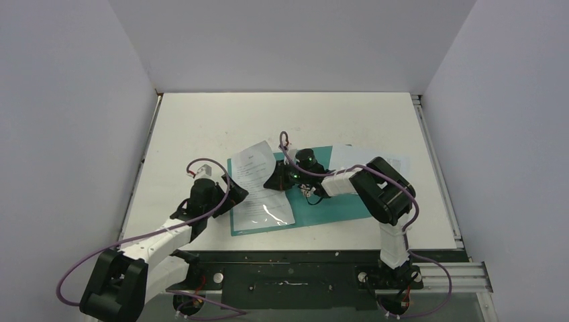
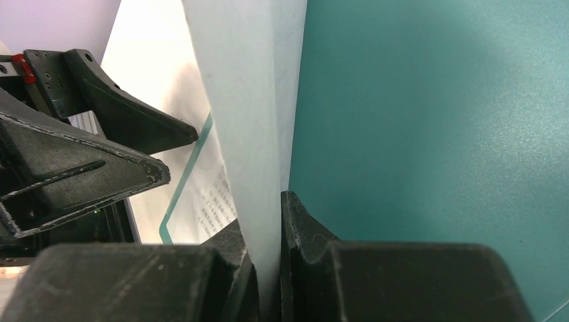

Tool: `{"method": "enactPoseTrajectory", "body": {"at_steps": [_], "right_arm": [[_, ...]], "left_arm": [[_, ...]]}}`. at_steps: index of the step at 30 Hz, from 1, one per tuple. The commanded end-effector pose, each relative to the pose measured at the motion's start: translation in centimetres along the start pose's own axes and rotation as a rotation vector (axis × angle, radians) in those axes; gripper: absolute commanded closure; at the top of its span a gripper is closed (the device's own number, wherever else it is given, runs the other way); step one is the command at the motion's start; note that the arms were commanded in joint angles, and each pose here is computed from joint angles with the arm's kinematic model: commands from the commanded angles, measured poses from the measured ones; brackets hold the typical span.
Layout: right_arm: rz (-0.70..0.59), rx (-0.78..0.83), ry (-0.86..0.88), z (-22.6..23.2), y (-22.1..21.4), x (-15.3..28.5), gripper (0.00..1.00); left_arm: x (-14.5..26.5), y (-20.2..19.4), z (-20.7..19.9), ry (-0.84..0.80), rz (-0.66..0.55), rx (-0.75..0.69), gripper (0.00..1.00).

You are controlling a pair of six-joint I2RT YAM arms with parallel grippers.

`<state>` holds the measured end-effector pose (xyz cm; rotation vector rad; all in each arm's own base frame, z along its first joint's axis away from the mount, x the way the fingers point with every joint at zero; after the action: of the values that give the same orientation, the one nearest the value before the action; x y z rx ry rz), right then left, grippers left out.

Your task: Put the files into the folder

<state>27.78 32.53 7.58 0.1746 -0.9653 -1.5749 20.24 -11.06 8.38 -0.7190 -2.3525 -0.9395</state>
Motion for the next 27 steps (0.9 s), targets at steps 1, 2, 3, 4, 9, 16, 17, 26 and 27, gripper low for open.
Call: {"method": "enactPoseTrajectory", "body": {"at_steps": [1,2,3,4,9,16,17,26,27], "right_arm": [[-0.006,0.051,0.044,0.7,0.8,-0.7,0.95],[-0.002,0.051,0.046,0.8,0.6,-0.8,0.95],[0.001,0.05,0.046,0.8,0.6,-0.8,0.95],[0.003,0.05,0.047,0.9,0.5,-0.9,0.95],[0.013,0.044,0.043,0.8,0.1,-1.1,0.95],[0.048,0.049,0.038,1.1,-0.6,-1.6,0.95],[0.049,0.051,0.036,1.1,-0.6,-1.7,0.95],[0.086,0.06,-0.016,0.9,-1.5,-2.0,0.95],[0.089,0.058,-0.022,0.9,-1.6,-2.0,0.95]], "left_arm": [[-0.1,-0.9,1.1,0.055,0.056,-0.007,0.03],[-0.2,-0.9,1.1,0.055,0.055,-0.008,0.03],[-0.2,-0.9,1.1,0.057,0.056,-0.008,0.03],[-0.2,-0.9,1.1,0.059,0.056,-0.008,0.03],[-0.2,-1.0,1.6,0.071,0.051,-0.009,0.03],[-0.2,-1.3,1.9,0.079,0.056,-0.007,0.03],[-0.2,-1.3,1.9,0.078,0.058,-0.005,0.03],[-0.1,-1.1,1.7,0.071,0.05,-0.006,0.03],[-0.1,-1.1,1.6,0.068,0.049,-0.004,0.03]]}}
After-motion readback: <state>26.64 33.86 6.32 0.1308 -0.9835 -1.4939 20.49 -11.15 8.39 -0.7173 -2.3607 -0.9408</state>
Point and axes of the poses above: each gripper's point midway between its finger pads, its own x axis back along the fingers, its own z axis along the line the jaws close on, y = z × x, the point moved 7 cm from there along x, back along the fingers, and after that the axes turned 3 degrees about x, right-handed, at the moved point
